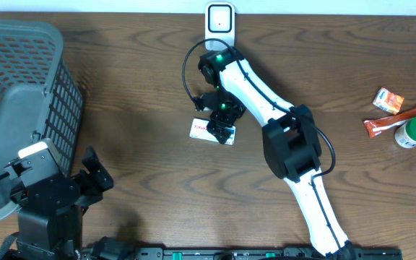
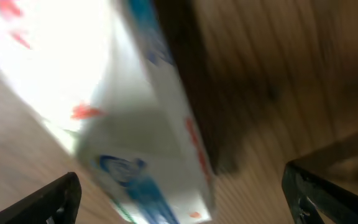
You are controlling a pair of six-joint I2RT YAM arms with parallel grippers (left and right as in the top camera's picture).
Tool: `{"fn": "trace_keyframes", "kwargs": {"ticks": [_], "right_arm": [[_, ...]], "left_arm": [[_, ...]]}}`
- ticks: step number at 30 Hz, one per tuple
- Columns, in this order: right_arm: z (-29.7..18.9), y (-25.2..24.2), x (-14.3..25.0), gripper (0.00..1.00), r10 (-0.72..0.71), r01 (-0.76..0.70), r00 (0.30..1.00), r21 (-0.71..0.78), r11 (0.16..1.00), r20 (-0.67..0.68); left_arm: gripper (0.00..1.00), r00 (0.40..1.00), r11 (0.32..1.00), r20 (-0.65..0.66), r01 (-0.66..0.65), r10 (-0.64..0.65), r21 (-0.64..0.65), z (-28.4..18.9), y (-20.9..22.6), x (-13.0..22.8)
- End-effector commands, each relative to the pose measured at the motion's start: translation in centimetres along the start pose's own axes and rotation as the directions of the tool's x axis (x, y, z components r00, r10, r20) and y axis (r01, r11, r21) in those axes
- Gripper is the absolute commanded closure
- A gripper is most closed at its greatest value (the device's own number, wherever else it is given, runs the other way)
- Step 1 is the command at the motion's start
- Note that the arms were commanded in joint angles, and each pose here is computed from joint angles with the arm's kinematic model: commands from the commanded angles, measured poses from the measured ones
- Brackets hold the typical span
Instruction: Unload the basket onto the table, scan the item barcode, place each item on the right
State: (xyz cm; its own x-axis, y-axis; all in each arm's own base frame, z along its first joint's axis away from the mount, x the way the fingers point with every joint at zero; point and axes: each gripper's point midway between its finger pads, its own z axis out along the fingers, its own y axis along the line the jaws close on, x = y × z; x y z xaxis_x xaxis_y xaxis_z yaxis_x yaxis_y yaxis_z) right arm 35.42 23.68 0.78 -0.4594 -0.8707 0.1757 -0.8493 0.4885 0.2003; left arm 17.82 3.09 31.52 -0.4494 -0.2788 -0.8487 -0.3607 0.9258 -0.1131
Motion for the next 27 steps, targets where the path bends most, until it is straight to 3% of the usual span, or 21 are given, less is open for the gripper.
{"fn": "trace_keyframes", "kwargs": {"ticks": [1, 6, 16, 25, 27], "right_arm": [[1.8, 4.7, -2.9, 0.01, -0.035, 0.053, 0.995, -0.199, 0.979, 0.089], [2.0, 5.9, -4.0, 0.01, -0.078, 0.094, 0.992, -0.174, 0.98, 0.098], [3.8, 3.8, -4.9, 0.01, -0.147, 0.145, 0.989, 0.071, 0.987, 0.026], [9.3, 2.9, -2.2, 0.08, -0.121, 0.124, 0.991, 0.051, 0.991, -0.049], [10.1, 3.1, -1.7, 0.04, -0.122, 0.125, 0.99, 0.044, 0.991, -0.064]], "left_arm": [[0.02, 1.0, 1.0, 0.011, 0.0, 0.0, 0.0, -0.3, 0.1, -0.4], [0.02, 1.0, 1.0, 0.011, 0.0, 0.0, 0.0, -0.3, 0.1, -0.4], [0.02, 1.0, 1.0, 0.011, 0.0, 0.0, 0.0, -0.3, 0.1, -0.4], [0.02, 1.0, 1.0, 0.011, 0.0, 0.0, 0.0, -0.3, 0.1, -0.4], [0.02, 1.0, 1.0, 0.011, 0.0, 0.0, 0.0, -0.3, 0.1, -0.4]]}}
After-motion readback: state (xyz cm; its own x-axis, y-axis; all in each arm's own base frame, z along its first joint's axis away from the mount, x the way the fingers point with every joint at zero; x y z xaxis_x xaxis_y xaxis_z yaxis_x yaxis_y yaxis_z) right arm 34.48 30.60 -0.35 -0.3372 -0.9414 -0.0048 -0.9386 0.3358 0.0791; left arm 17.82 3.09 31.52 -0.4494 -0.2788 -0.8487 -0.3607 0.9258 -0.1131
